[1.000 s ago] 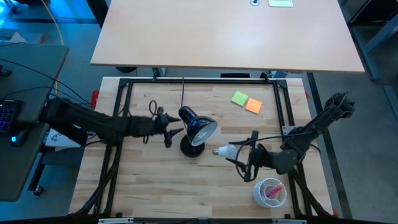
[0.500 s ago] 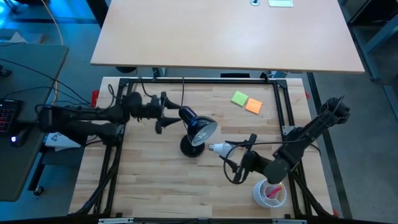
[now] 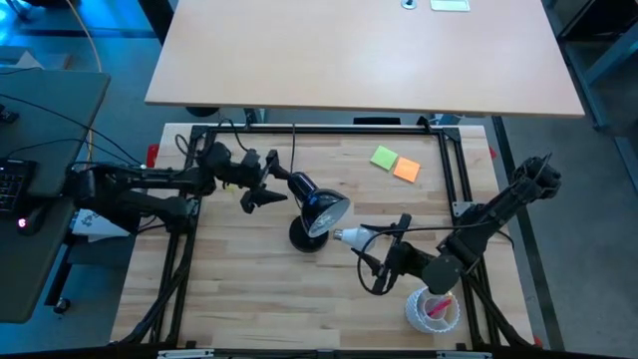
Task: Screw lightbulb
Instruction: Insert the white lightbulb into the black lamp
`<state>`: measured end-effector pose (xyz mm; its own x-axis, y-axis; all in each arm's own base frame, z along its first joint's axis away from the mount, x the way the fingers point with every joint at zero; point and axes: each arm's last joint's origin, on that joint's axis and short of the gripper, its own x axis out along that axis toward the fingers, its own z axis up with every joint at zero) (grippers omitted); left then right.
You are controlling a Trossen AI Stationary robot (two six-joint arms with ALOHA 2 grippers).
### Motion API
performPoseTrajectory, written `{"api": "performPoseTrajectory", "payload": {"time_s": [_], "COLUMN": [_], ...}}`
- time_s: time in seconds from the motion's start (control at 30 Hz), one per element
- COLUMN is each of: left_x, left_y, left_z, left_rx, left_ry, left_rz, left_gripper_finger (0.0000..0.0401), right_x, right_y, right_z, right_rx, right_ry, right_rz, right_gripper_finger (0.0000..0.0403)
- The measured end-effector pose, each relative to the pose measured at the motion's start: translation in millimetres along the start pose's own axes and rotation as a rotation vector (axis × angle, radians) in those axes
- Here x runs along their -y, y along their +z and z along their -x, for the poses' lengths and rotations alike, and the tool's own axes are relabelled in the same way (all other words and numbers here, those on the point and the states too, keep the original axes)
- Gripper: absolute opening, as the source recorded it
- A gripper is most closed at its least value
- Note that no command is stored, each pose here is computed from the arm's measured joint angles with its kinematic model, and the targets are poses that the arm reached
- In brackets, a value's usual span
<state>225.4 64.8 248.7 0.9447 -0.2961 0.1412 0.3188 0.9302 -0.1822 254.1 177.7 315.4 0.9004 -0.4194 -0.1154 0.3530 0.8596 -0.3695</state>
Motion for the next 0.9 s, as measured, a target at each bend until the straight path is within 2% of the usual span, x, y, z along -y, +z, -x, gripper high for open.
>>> {"api": "performPoseTrajectory", "payload": {"time_s": [0.2,0.43,0.63,0.9], "left_x": [-5.0,-3.5,-2.3,21.7], "left_y": [0.3,17.5,19.3,5.8], "left_z": [-18.0,-29.1,-30.5,-44.8], "left_rx": [-0.003,0.046,0.048,-0.028], "left_ry": [-0.024,-0.054,-0.057,-0.148], "left_rz": [-0.03,-0.085,-0.071,-0.027], "left_gripper_finger": [0.0292,0.0292,0.0292,0.0292], "right_x": [5.0,5.8,9.4,27.0], "right_y": [-1.6,-2.6,-3.6,-6.0], "right_z": [-8.3,-10.5,-9.9,-12.5], "right_rx": [-0.015,-0.02,-0.038,-0.082], "right_ry": [-0.025,-0.012,-0.091,-0.128], "right_rz": [0.003,0.009,0.03,0.075], "right_gripper_finger": [0.0255,0.0255,0.0255,0.0255]}}
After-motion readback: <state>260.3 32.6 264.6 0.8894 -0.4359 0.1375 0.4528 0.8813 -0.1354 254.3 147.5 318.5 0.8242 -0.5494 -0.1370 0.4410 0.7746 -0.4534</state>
